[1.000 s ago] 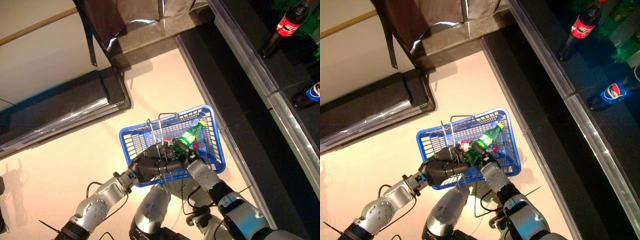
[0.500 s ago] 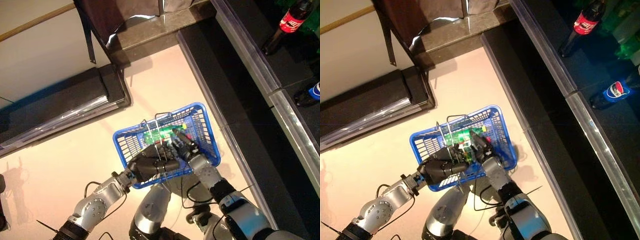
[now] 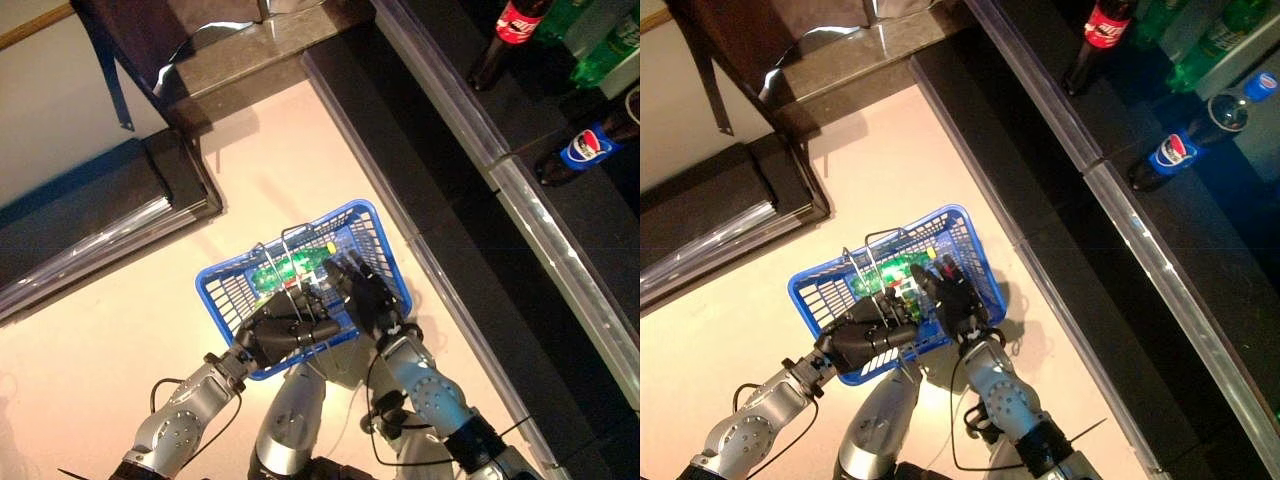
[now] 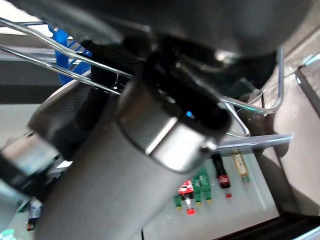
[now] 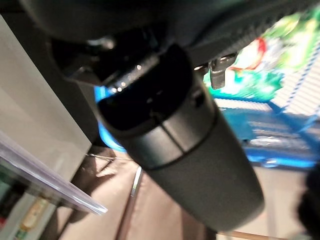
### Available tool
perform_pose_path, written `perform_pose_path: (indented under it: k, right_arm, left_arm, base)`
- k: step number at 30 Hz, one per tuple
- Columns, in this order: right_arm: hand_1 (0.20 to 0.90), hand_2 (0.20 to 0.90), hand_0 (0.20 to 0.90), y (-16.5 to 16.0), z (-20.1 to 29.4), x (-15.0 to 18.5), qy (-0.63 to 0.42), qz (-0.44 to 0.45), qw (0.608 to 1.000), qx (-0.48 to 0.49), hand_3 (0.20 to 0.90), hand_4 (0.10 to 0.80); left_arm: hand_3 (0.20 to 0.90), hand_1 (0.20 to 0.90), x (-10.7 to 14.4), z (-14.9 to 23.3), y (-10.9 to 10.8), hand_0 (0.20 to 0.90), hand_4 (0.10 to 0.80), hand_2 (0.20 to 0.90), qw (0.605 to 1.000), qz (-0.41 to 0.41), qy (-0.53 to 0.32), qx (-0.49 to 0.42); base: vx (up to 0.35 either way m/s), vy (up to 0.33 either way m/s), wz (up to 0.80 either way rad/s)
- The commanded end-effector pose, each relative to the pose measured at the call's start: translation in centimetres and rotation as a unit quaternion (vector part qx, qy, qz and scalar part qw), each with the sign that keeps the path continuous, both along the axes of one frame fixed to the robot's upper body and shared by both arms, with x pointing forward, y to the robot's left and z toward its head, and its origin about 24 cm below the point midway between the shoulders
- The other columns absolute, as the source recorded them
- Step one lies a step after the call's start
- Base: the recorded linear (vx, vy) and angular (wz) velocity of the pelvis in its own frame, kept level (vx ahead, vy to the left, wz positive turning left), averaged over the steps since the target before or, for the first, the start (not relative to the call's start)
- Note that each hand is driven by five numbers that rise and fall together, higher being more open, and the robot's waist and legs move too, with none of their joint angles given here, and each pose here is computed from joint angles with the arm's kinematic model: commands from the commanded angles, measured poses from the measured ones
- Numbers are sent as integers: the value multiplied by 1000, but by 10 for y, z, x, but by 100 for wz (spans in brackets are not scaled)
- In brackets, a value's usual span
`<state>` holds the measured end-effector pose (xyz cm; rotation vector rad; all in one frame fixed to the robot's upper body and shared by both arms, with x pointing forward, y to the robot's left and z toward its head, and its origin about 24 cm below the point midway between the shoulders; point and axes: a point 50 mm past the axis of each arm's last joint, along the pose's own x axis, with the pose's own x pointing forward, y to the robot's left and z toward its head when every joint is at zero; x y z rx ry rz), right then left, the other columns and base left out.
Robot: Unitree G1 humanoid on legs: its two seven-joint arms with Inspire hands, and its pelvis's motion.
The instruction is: Pick up the drink and place into the basket.
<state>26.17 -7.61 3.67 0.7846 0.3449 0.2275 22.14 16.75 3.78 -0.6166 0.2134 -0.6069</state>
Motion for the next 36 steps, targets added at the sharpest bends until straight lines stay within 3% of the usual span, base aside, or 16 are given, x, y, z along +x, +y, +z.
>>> perform_pose_path:
  k: [1, 9, 17, 25, 28, 31, 32, 36]
  right_arm:
    - [900, 900, 900, 16, 60, -7, -167, 88, 981, 40, 900, 800]
    - [900, 900, 900, -3, 51, -37, -195, 119, 973, 21, 900, 800]
    - [900, 900, 900, -48, 6, -65, -138, 75, 985, -73, 900, 800]
    - [900, 900, 900, -82, -46, -85, -44, 12, 993, -113, 900, 800]
    - [900, 900, 900, -92, -69, -92, -6, -8, 985, -171, 900, 800]
    - [900, 900, 900, -102, -93, -102, 50, -22, 968, -245, 900, 800]
    - [900, 900, 900, -109, -107, -108, 83, -30, 946, -312, 900, 800]
    - [900, 900, 900, -118, -131, -116, 134, -28, 911, -390, 900, 800]
  left_arm:
    - [200, 300, -14, 124, -37, 300, 100, 300, 921, -65, -343, -172]
    - [200, 300, -5, 91, -4, 300, 100, 300, 950, 92, -273, -119]
    - [200, 300, -20, 17, 42, 300, 100, 300, 958, 268, -92, -33]
    - [200, 300, -40, -46, 62, 300, 100, 300, 929, 362, 72, 11]
    - [200, 300, -48, -74, 64, 300, 100, 300, 914, 382, 133, 21]
    - [200, 300, -57, -99, 64, 300, 100, 300, 899, 394, 189, 26]
    - [200, 300, -63, -115, 65, 300, 100, 300, 887, 404, 220, 36]
    - [200, 300, -74, -138, 67, 300, 100, 300, 855, 430, 285, 48]
  base:
    - [-20, -12, -11]
    - [-1, -27, -13]
    - [19, 12, -29]
    - [-5, 24, -32]
    - [3, 23, -17]
    - [-23, 16, -17]
    - [-29, 16, -13]
    - [-52, 22, -9]
